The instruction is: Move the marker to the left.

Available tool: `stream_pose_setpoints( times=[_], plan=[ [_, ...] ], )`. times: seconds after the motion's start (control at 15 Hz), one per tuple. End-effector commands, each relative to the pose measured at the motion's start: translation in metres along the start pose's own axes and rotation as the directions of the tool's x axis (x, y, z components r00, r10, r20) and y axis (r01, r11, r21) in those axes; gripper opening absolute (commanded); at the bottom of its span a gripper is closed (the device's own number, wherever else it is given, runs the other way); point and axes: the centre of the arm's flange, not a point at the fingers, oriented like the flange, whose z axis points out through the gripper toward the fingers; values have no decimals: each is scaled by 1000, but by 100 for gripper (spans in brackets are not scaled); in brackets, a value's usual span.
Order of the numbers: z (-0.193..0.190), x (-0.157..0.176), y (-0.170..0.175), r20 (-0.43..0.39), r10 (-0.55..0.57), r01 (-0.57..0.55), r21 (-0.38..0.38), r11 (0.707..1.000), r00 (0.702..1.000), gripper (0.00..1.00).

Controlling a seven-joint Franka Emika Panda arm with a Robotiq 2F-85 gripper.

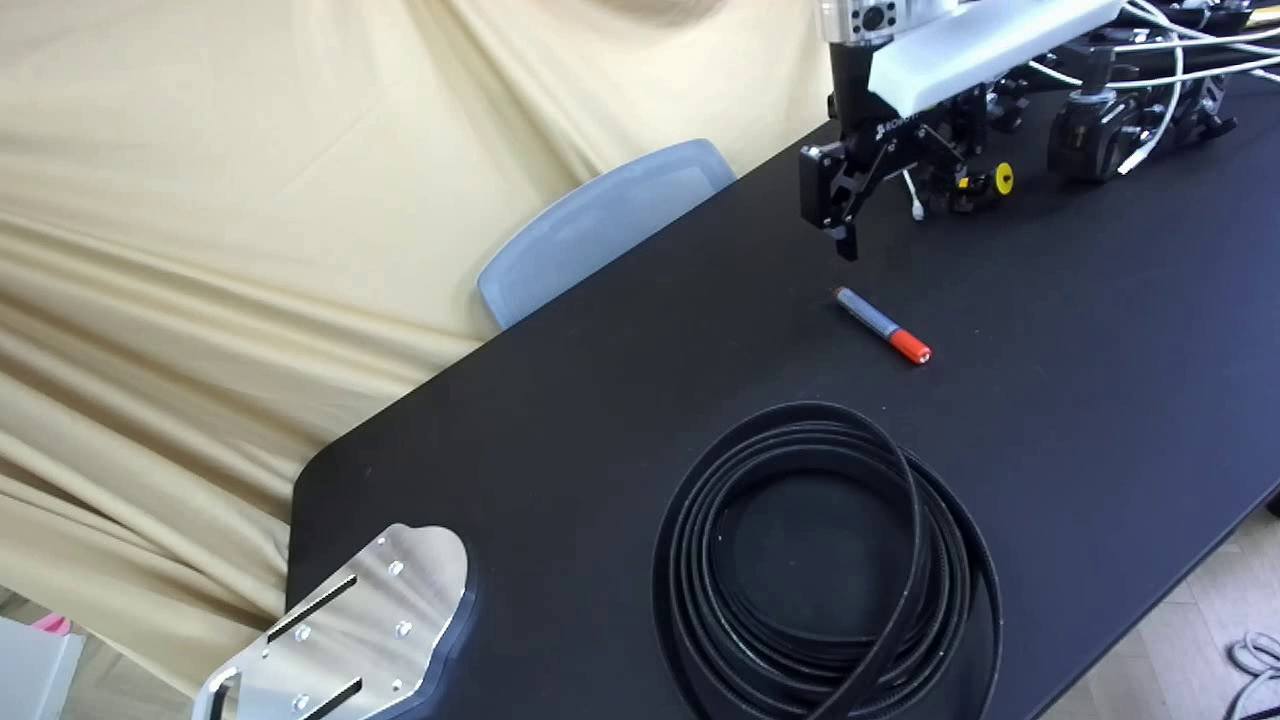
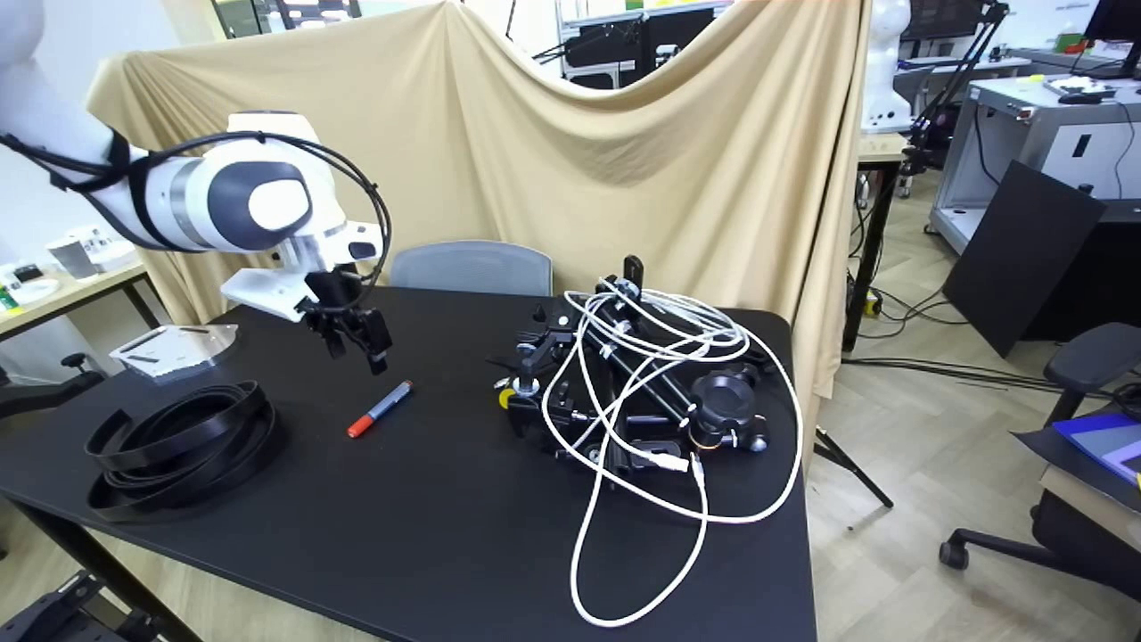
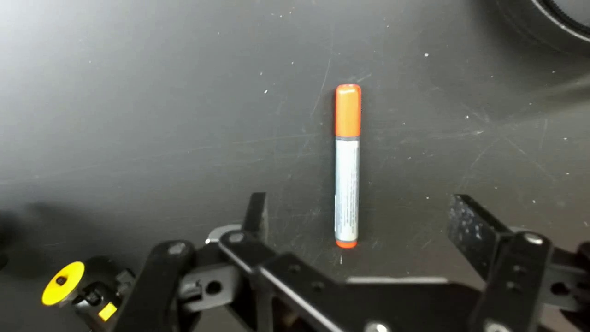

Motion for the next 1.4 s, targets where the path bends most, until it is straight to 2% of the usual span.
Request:
stream_pose_setpoints(
  times=[0.0,0.27,0.67,0.73,0.8,1.33],
  plan=[
    [35,28,1,32,18,-19,7,1000,999,100],
    [62,41,-5,32,29,-29,-10,1000,999,100],
    [83,52,-15,34,24,-24,-11,1000,999,100],
    [85,53,-16,35,22,-22,-12,1000,999,77],
    [86,54,-17,33,20,-19,-12,1000,999,74],
    [93,58,-16,42,22,-21,-16,1000,999,19]
  ],
)
